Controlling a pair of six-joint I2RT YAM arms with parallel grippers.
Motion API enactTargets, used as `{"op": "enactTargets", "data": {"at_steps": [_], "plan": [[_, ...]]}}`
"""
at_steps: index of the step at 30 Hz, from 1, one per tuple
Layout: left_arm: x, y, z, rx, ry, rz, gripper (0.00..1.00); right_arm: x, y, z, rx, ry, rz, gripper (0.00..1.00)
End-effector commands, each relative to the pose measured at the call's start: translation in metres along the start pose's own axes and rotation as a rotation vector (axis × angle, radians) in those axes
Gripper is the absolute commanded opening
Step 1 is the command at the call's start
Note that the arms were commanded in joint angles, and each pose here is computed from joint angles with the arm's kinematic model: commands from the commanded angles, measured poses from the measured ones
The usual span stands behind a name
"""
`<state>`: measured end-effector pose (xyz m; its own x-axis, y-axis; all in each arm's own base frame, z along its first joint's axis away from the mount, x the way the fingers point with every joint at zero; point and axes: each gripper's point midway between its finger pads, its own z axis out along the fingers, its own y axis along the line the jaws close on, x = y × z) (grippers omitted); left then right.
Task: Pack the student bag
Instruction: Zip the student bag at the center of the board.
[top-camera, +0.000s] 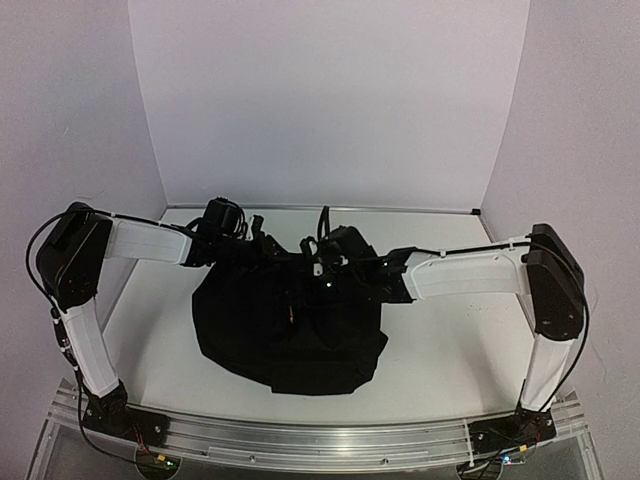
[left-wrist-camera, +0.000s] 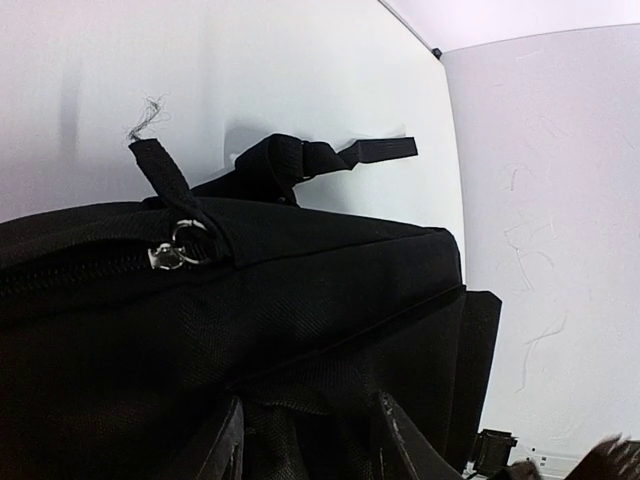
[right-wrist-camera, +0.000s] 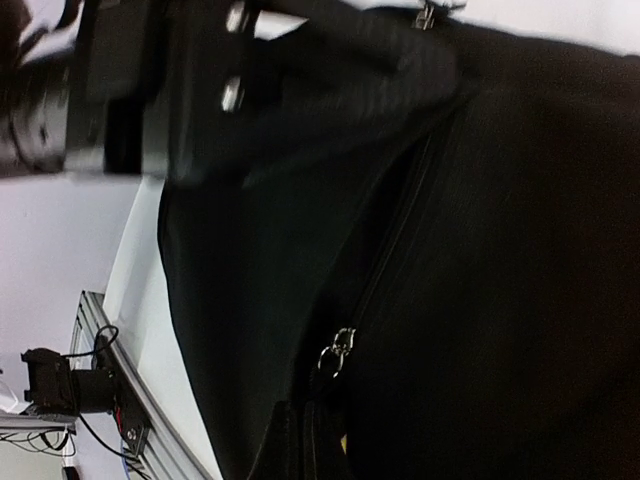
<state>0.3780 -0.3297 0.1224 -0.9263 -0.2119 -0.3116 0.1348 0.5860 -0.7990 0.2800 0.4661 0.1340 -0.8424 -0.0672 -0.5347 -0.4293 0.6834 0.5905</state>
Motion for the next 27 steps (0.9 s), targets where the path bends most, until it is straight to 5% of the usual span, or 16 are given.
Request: {"op": "enactTargets", "data": {"at_steps": [1, 14, 19, 20, 24, 27], "plan": [[-0.024, -0.02, 0.003, 0.062, -0.048, 0.044, 0.42, 0.031, 0.021, -0.021, -0.026, 0.037, 0.015, 0.0], [-0.023, -0.012, 0.007, 0.046, -0.037, 0.052, 0.43, 0.134, 0.051, -0.047, -0.057, 0.24, -0.035, 0.0], [-0.023, -0.01, 0.007, 0.039, -0.035, 0.058, 0.43, 0.141, 0.058, -0.054, -0.051, 0.243, -0.059, 0.01], [-0.022, -0.01, 0.006, 0.039, -0.033, 0.063, 0.45, 0.134, 0.057, -0.056, -0.031, 0.211, -0.064, 0.1], [-0.024, -0.019, -0.005, 0.04, -0.046, 0.116, 0.66, 0.093, 0.065, -0.071, 0.016, 0.063, -0.109, 0.75], [-0.03, -0.028, -0.024, 0.004, -0.092, 0.184, 0.81, 0.06, 0.059, -0.074, 0.097, -0.018, -0.146, 0.96]]}}
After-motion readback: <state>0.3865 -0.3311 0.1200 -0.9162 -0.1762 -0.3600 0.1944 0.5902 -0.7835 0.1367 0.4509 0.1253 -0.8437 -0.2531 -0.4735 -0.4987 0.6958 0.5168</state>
